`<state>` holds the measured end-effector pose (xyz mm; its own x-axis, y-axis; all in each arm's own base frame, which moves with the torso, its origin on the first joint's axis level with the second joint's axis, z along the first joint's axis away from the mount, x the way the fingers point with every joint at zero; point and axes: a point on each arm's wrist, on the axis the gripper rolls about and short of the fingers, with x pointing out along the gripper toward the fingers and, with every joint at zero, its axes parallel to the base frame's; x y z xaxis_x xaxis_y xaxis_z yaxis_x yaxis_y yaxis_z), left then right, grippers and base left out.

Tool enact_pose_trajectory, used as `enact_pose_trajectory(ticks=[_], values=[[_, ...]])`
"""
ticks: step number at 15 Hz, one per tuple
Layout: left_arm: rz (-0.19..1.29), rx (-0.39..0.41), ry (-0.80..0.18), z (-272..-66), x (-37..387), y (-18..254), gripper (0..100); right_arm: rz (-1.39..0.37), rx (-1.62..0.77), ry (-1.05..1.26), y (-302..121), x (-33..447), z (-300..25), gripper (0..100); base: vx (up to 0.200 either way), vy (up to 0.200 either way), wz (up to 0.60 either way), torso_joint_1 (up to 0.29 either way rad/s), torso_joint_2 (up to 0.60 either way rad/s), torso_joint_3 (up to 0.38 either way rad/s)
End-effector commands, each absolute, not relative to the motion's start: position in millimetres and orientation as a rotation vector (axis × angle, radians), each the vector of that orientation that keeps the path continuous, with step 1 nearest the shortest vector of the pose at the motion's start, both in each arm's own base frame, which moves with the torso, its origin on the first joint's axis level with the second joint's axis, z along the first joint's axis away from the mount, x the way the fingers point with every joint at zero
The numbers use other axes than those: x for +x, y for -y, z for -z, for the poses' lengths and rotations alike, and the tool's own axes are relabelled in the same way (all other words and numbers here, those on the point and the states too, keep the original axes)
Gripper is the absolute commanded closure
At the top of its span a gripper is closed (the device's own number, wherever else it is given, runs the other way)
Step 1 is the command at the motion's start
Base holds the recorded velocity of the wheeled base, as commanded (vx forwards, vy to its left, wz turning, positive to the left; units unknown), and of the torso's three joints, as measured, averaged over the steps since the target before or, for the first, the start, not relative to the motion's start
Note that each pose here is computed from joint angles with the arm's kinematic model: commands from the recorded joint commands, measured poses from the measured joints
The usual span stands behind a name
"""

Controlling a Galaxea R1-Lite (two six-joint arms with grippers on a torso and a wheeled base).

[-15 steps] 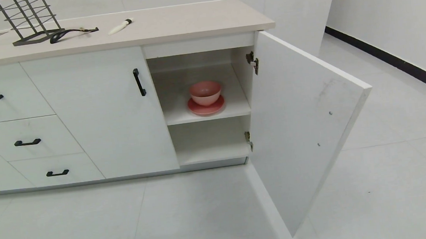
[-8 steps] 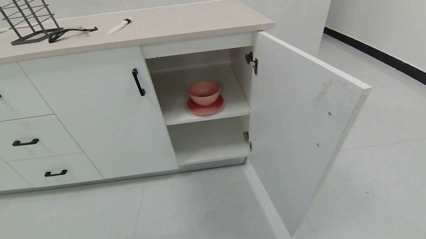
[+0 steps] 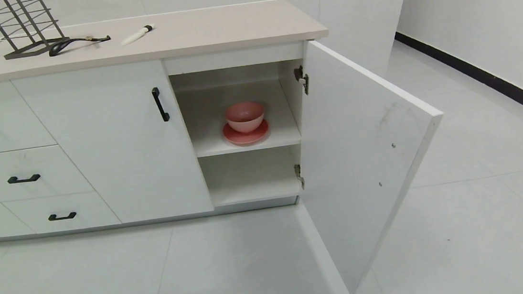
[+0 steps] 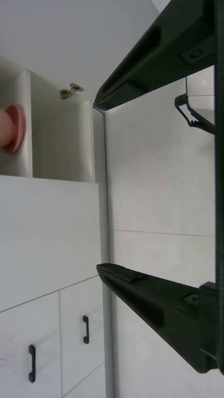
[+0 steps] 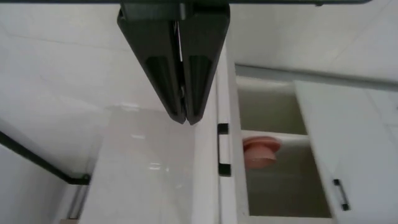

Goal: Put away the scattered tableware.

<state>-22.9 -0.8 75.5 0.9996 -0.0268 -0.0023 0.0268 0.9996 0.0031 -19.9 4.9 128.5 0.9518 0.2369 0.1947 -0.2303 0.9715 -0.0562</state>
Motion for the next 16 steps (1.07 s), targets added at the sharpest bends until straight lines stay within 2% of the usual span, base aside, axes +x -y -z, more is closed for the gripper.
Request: enact_pose_trajectory(ticks=[1, 4, 13, 16], values=[[0.025, 0.003, -0.006, -75, -23, 1, 0, -0.346, -0.026, 0.098, -7, 7, -169, 100, 0.000, 0.000, 0.00, 0.000, 0.00, 0.000], [0.026, 0.003, -0.006, -75, -23, 1, 0, -0.410, -0.028, 0.073, -13, 49, -184, 100, 0.000, 0.000, 0.00, 0.000, 0.00, 0.000], [0.026, 0.003, -0.006, -75, -23, 1, 0, -0.458, -0.048, 0.108, -29, 157, -150, 100, 0.000, 0.000, 0.00, 0.000, 0.00, 0.000], [0.028, 0.003, -0.005, -75, -23, 1, 0, -0.453, -0.053, 0.165, -32, 177, -164, 100, 0.000, 0.000, 0.00, 0.000, 0.00, 0.000]])
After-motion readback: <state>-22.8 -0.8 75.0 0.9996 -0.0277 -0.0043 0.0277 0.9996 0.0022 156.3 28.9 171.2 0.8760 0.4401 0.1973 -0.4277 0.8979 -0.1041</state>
